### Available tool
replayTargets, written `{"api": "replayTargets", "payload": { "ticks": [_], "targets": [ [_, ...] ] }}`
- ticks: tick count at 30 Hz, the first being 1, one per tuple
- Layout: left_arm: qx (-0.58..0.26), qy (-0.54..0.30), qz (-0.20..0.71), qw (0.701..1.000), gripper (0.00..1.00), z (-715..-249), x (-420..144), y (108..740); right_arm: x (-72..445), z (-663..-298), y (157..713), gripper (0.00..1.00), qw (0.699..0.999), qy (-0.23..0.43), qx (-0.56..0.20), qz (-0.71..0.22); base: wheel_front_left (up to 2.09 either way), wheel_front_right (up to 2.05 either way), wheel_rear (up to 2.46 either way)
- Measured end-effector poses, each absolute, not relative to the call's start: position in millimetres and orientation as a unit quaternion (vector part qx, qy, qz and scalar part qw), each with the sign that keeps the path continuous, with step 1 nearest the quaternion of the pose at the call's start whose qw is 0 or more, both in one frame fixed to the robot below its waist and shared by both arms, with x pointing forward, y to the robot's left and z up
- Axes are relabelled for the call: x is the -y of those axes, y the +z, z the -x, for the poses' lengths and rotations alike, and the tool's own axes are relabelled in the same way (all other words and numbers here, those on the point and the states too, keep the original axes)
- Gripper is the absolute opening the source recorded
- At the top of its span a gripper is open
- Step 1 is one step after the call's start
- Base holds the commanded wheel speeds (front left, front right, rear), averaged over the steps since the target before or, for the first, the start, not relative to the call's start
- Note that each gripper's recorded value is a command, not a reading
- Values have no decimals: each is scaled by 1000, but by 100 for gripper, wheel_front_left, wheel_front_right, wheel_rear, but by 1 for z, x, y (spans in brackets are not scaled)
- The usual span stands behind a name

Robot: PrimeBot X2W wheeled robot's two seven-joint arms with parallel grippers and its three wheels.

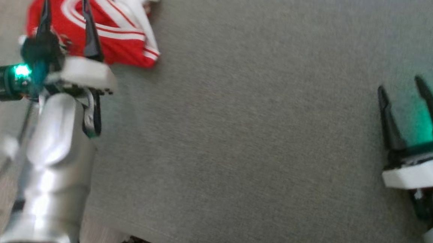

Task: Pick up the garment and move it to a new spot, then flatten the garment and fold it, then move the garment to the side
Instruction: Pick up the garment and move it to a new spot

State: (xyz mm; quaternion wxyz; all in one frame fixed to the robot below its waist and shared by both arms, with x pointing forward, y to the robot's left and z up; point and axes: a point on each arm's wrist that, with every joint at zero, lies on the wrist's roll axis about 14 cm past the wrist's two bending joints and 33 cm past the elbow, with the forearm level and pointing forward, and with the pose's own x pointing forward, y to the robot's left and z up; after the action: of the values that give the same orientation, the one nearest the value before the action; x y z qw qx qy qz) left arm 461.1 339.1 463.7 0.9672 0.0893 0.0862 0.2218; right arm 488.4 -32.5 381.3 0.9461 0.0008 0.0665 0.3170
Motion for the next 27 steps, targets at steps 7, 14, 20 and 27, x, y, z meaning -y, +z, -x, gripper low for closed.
{"api": "replayTargets", "payload": {
  "ticks": [7,14,20,27],
  "targets": [
    [-273,226,-7,935,100,-467,-336,361,50,-510,381,100,954,297,-46,1,0,0,0],
    [-270,199,7,942,0,-484,-328,340,69,-513,384,100,963,267,-42,0,0,0,0],
    [-149,167,-34,974,0,-516,-321,406,79,-497,395,100,970,238,-54,-8,0,0,0],
    [119,67,-83,987,0,-549,-266,594,87,-462,430,100,978,200,-41,-31,0,0,0]
  ]
}}
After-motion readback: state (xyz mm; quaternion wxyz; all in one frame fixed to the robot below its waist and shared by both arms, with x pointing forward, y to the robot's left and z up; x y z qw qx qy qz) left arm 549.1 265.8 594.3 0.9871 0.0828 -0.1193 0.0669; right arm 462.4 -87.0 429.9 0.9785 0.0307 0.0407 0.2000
